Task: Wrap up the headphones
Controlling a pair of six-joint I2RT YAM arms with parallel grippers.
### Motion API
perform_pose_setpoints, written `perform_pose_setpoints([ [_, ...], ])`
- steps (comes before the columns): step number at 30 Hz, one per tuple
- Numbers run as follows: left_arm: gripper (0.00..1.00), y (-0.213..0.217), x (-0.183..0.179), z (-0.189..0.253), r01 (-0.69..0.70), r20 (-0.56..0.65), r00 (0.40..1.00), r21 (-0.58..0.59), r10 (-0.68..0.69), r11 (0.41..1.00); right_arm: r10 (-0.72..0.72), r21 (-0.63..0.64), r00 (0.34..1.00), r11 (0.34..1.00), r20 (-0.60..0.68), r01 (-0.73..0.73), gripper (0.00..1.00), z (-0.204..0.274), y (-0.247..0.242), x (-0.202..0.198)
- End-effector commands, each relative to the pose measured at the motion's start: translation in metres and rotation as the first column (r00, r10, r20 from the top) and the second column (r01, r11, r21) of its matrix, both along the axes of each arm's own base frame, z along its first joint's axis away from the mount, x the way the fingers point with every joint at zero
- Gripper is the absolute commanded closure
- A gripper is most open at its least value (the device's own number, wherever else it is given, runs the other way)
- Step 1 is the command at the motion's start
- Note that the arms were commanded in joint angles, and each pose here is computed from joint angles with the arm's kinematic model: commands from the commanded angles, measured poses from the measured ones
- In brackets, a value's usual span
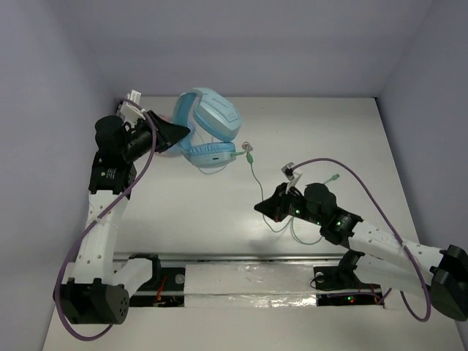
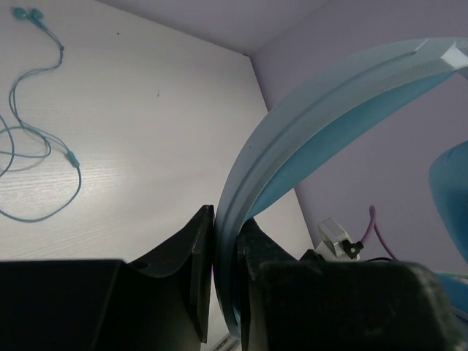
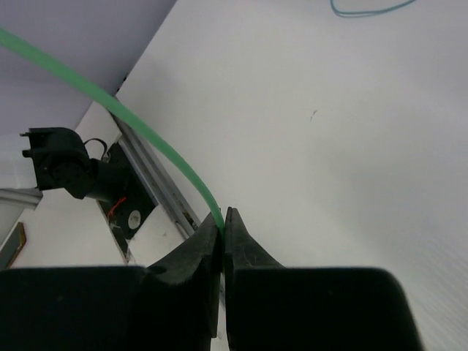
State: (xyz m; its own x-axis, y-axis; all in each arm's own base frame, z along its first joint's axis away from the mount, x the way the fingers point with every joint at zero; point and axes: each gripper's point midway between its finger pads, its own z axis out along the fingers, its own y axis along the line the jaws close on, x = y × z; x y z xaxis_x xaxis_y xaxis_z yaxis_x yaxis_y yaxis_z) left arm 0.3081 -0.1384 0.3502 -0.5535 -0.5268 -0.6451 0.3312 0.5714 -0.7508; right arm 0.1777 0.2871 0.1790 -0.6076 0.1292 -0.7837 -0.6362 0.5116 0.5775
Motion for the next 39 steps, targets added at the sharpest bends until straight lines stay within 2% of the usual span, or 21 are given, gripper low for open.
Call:
perform_pose_setpoints([
  [1,1.00,-0.004,-0.002,0.040,0.019,0.115,0.993,-0.093,-0.008,0.996,0.003,0.109,0.999,0.994,0.039,-0.008,1.00,0.028,0.009,0.005],
  [10,1.00,-0.001,0.002,0.039,-0.008,0.116,0.993,-0.120,0.022,0.993,0.015,0.086,0.998,0.996,0.063,-0.020,1.00,0.035,0.014,0.009],
  [13,1.00,-0.004,0.000,0.045,0.009,0.117,0.993,-0.169,0.011,0.986,0.016,0.087,0.999,0.996,0.043,-0.020,1.00,0.029,0.015,0.009],
  [19,1.00,0.001,-0.002,0.042,-0.054,0.120,0.989,-0.264,0.089,0.963,0.040,0.086,0.999,0.995,-0.005,-0.039,1.00,0.022,0.031,0.009],
  [20,1.00,-0.003,-0.005,0.029,-0.053,0.084,0.993,-0.289,0.080,0.956,0.031,0.087,0.999,0.996,-0.010,-0.030,1.00,0.023,0.033,0.012],
  [24,1.00,0.006,-0.008,0.021,-0.106,0.074,0.988,-0.291,0.133,0.951,-0.062,0.073,0.998,0.995,0.000,0.062,1.00,0.034,0.034,0.031],
  [26,1.00,-0.001,-0.014,0.024,-0.054,0.089,0.992,-0.300,0.084,0.953,-0.085,0.059,0.996,0.995,-0.004,0.085,1.00,0.029,0.037,0.039],
  [27,1.00,-0.007,-0.018,0.025,-0.013,0.051,0.998,-0.350,0.034,0.937,-0.092,0.033,0.996,0.995,-0.008,0.092,1.00,0.024,0.040,0.044],
  [28,1.00,-0.016,-0.028,0.036,0.079,0.105,0.994,-0.369,-0.043,0.926,-0.093,0.044,0.996,0.995,0.003,0.093,1.00,0.036,0.047,0.051],
  [29,1.00,-0.018,-0.028,0.033,0.093,0.093,0.994,-0.389,-0.061,0.917,-0.092,0.019,0.996,0.996,-0.011,0.093,1.00,0.026,0.053,0.056],
  [35,1.00,-0.010,-0.028,0.048,0.036,0.112,0.994,-0.397,0.010,0.917,-0.093,0.074,0.996,0.993,0.018,0.091,0.99,0.041,0.076,0.075],
  [36,1.00,-0.012,-0.028,0.043,0.032,0.096,0.995,-0.408,0.008,0.912,-0.081,0.107,0.996,0.991,0.040,0.077,0.90,0.049,0.081,0.076],
  [37,1.00,-0.011,-0.027,0.038,0.014,0.078,0.997,-0.436,0.022,0.900,-0.052,0.139,0.998,0.989,0.043,0.046,0.71,0.050,0.089,0.075],
  [38,1.00,-0.010,-0.027,0.044,0.014,0.089,0.996,-0.453,0.030,0.891,-0.041,0.133,0.999,0.990,0.026,0.037,0.71,0.045,0.091,0.074],
  [39,1.00,-0.009,-0.025,0.035,0.000,0.067,0.997,-0.466,0.036,0.885,-0.032,0.171,0.998,0.985,0.045,0.024,0.51,0.052,0.095,0.075],
])
